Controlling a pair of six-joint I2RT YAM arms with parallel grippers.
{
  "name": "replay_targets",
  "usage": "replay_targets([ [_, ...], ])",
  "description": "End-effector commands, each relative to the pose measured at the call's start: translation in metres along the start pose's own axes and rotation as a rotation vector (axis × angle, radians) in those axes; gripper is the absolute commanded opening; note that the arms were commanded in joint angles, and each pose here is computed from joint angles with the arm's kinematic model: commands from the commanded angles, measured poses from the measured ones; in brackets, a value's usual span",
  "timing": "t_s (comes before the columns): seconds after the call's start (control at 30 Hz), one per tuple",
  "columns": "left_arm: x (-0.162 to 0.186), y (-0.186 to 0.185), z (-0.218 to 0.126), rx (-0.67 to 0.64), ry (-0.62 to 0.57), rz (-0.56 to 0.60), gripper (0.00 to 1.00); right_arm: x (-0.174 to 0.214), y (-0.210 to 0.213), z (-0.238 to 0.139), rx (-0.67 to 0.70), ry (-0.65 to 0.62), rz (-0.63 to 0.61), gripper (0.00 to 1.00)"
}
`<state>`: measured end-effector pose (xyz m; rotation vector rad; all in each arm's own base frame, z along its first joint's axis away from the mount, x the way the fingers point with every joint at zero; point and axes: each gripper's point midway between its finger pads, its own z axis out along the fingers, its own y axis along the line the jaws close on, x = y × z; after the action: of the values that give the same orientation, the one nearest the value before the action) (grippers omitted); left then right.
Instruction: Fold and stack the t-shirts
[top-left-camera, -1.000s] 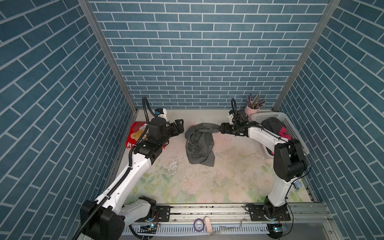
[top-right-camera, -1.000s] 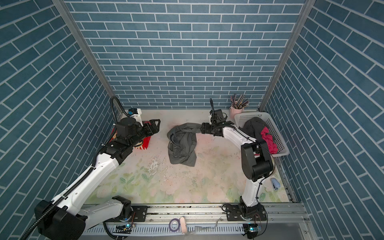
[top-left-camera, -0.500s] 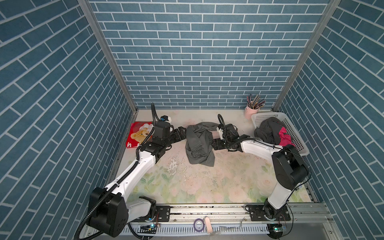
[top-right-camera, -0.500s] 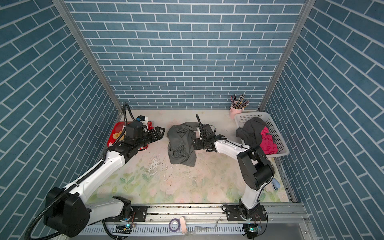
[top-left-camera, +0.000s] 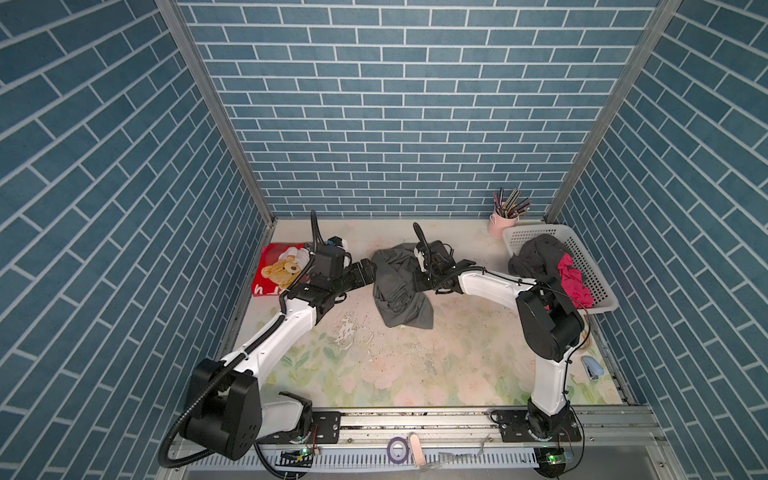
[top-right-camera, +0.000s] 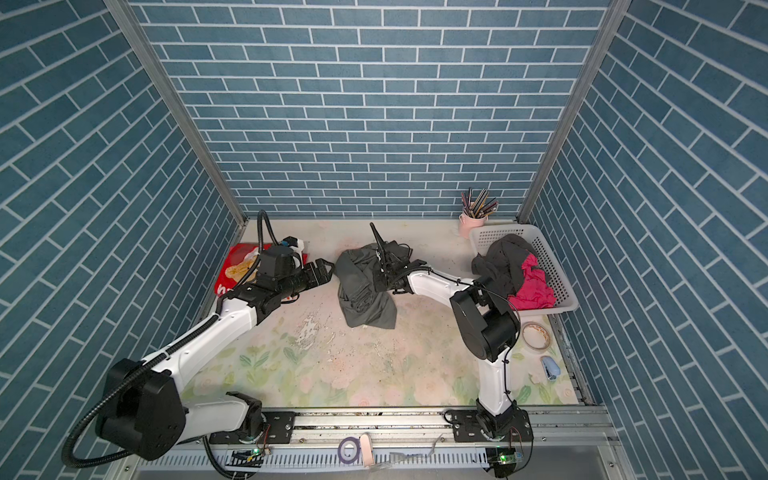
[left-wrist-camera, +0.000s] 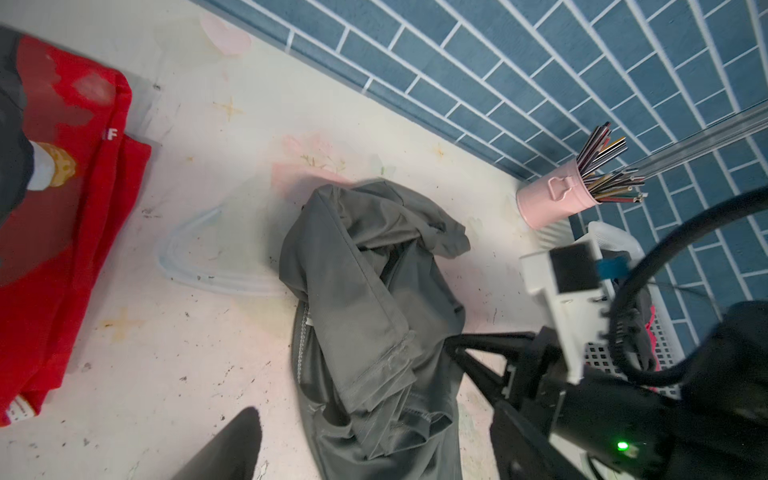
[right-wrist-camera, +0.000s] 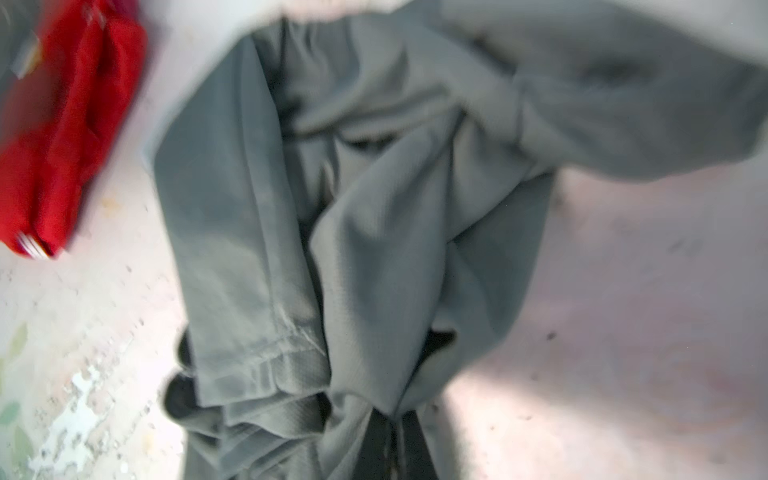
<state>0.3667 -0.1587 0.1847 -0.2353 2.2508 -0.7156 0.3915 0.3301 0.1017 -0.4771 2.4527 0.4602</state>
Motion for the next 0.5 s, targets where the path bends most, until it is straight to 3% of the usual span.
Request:
replay_targets([
  [0.0,-0.004,-0.015,0.004,0.043,0.011,0.010,0.88,-0.059,-0.010,-0.077,0.130,-0.152,-0.092,0.00],
  [0.17,0.004,-0.033,0.016,0.079,0.042,0.011,0.88,-0.109,0.006,-0.156,0.103,-0.342,-0.183,0.00],
  [0.33,0.000,-0.039,0.012,0.094,0.022,0.004,0.88,-0.150,0.025,-0.225,0.019,-0.553,-0.179,0.00],
  [0.47,-0.008,-0.038,0.002,0.083,-0.007,0.008,0.88,-0.167,0.043,-0.220,-0.063,-0.548,-0.157,0.00],
])
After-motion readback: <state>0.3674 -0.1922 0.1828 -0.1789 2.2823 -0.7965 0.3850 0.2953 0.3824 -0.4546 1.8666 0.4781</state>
